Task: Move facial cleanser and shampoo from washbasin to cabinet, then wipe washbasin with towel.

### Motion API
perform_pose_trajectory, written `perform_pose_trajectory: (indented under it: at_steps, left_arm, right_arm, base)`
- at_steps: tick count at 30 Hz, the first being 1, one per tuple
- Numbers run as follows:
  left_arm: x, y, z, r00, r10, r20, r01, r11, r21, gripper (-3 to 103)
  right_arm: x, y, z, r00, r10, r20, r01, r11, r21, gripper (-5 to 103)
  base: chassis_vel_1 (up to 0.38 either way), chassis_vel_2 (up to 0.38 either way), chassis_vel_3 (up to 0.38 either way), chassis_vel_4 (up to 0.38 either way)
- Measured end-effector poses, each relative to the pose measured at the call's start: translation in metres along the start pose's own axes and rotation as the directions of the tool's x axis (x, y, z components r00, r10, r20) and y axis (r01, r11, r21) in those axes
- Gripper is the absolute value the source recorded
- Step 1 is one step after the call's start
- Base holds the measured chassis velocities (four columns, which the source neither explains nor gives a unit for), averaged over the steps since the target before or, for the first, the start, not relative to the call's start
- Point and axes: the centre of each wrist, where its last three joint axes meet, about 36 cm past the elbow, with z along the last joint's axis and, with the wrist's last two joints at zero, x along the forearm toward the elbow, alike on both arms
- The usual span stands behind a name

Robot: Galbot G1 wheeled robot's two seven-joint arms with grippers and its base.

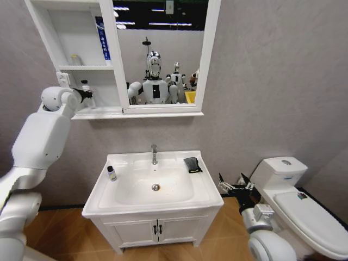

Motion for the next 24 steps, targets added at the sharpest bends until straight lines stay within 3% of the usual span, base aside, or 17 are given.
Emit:
perform_pose_trajectory:
  at_steps: [6,9,16,20,24]
  left_arm:
    - [-0.004,-0.006,0.002,1.000,-0.014,-0.008,0.014,1.000,0.008,57]
    - [-0.005,-0.006,0.002,1.000,-0.016,-0.009,0.016,1.000,0.007,63]
    - [0.002,0.002,-0.002,0.999,-0.031,0.009,0.031,0.999,0.008,95]
    - [0.016,0.002,-0.004,0.999,-0.025,0.033,0.024,1.000,0.013,99]
    - [0.049,0.006,0.002,0.997,-0.013,0.072,0.013,1.000,0.002,100]
  right_arm:
    - [-0.002,-0.001,0.001,1.000,-0.002,0.000,0.002,1.000,0.002,100]
    - [-0.002,-0.001,0.001,1.000,-0.003,0.000,0.003,1.000,0.003,100]
    - [-0.003,0.002,0.002,1.000,-0.012,-0.002,0.012,1.000,-0.001,100]
    - [-0.002,0.002,0.002,1.000,-0.012,-0.006,0.012,1.000,0.000,100]
    - [-0.001,0.003,0.002,1.000,-0.012,-0.007,0.012,1.000,0.002,100]
  base:
    - [0.000,0.000,0.000,0.000]
    - [0.000,0.000,0.000,0.000]
    - [0.000,0.000,0.000,0.000]
    - [0.000,0.000,0.000,0.000]
    - [0.000,0.000,0.000,0.000]
